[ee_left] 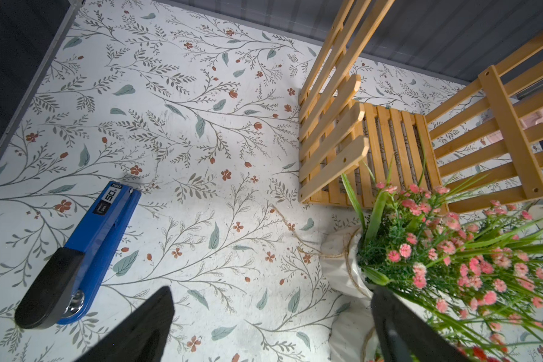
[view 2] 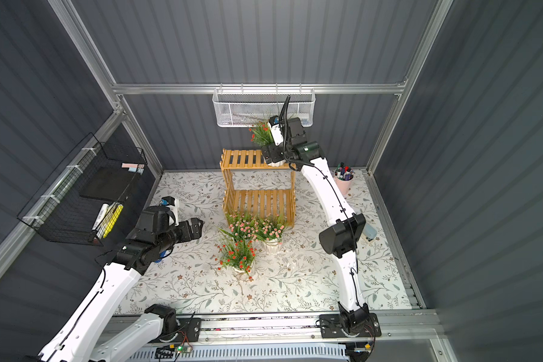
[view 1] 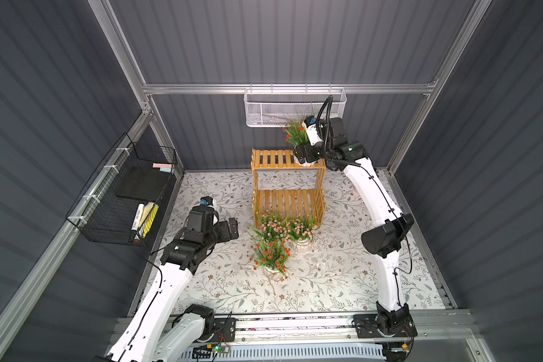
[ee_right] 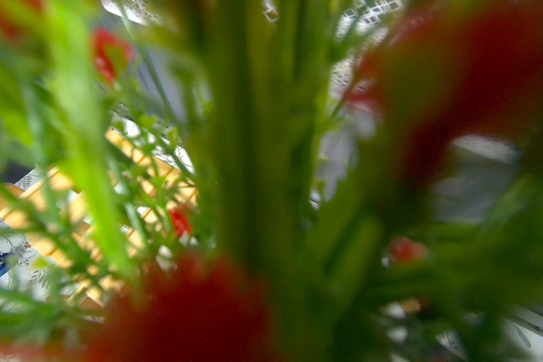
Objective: Place the baby's breath potted plants on the rack by color
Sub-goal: Place the baby's breath potted plant on the rack.
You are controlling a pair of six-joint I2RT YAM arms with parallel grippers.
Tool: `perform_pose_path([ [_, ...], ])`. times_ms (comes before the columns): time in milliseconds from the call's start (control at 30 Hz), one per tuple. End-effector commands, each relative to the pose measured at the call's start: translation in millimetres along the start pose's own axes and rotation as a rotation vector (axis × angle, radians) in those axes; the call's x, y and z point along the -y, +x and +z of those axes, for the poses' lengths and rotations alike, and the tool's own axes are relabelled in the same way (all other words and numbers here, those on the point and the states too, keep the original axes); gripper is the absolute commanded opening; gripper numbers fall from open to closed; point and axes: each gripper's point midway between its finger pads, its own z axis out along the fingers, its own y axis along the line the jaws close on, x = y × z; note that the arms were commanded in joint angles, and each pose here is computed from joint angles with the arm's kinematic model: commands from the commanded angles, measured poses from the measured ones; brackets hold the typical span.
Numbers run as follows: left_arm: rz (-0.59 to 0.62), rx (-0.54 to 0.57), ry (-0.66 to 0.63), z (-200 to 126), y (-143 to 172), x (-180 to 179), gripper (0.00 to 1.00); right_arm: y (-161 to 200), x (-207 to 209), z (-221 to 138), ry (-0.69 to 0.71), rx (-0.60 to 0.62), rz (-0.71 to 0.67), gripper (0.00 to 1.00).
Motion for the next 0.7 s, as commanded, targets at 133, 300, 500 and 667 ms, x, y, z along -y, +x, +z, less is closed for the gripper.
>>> perform_pose_path([
  [133,-0.019,-0.012,-0.02,-2.7,13.6,-7.3,0.99,-9.3,0.2,4.6,-0.015,0.043,-0.027,0.74],
  [300,-0.016,-0.01,-0.017,-4.1,11.4,-6.2,1.0,-8.1,2.7,5.9,-0.002,0.041,-0.033,0.93],
  [500,-0.017,-0.01,-0.015,-4.5,10.4,-5.6,0.99,-12.2,3.6,1.8,0.004,0.054,-0.032,0.99],
  [667,-0.018,-0.011,-0.012,-4.5,8.7,-4.3,1.0,-17.5,5.5,-4.8,0.018,0.07,-0.035,0.99],
])
